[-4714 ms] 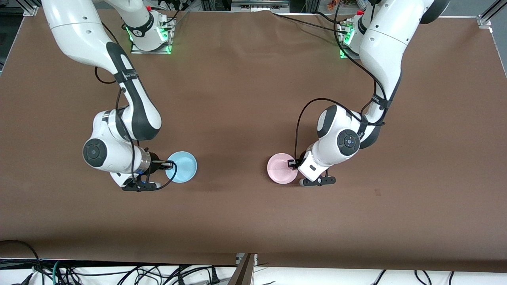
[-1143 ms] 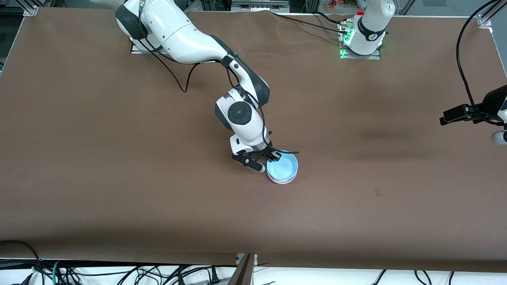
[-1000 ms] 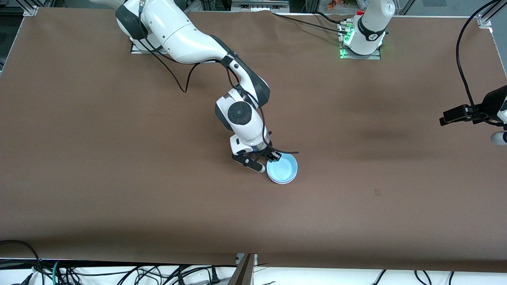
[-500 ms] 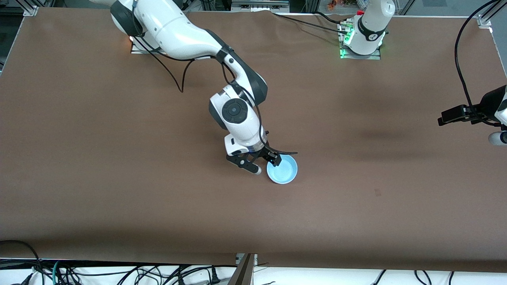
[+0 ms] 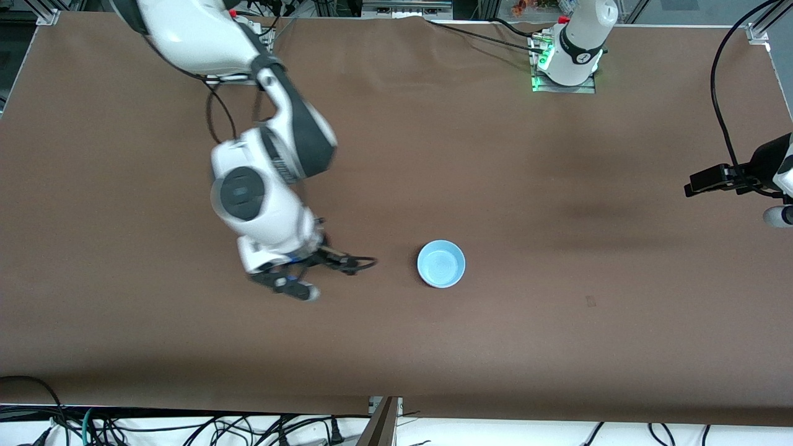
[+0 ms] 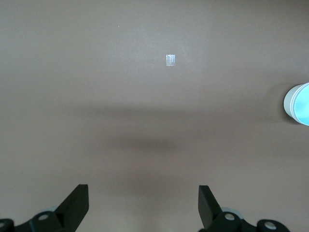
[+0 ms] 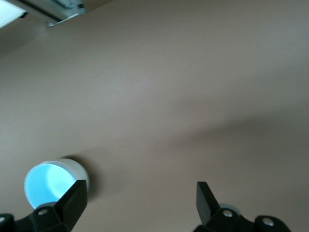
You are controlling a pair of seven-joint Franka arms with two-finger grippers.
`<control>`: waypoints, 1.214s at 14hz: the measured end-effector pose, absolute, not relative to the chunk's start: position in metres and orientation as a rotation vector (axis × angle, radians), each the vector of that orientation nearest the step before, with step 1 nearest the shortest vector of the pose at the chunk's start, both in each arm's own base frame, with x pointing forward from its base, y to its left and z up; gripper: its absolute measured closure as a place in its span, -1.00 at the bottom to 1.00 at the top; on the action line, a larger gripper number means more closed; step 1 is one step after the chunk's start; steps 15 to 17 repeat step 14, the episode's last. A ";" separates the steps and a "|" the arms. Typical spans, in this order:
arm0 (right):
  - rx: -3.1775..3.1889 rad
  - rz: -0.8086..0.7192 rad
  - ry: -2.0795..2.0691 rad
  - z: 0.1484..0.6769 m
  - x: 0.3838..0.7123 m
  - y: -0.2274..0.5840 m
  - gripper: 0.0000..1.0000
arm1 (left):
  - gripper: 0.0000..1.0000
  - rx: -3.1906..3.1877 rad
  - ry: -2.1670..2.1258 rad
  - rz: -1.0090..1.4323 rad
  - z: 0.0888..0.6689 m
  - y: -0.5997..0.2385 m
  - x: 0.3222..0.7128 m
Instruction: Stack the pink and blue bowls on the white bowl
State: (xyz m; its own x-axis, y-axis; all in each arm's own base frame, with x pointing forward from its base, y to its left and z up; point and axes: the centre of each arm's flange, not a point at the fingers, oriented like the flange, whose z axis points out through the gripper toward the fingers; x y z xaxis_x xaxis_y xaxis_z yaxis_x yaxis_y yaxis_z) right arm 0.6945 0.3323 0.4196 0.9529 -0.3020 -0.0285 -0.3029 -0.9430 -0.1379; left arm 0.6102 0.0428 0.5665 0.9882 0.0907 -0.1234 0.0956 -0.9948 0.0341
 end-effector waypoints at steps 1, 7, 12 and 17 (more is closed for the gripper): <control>-2.987 0.054 0.400 0.437 0.695 0.307 -1.00 | -1.00 3.093 0.145 -0.189 0.567 0.043 0.610; -3.048 0.158 0.001 0.572 0.648 0.146 -1.00 | -1.00 3.093 0.144 -0.188 0.567 0.043 0.610; -3.088 0.111 -0.210 0.608 0.567 0.067 -1.00 | -1.00 3.093 0.144 -0.187 0.567 0.043 0.610; -3.087 0.087 -0.262 0.612 0.553 0.062 -1.00 | -1.00 3.093 0.145 -0.187 0.567 0.043 0.610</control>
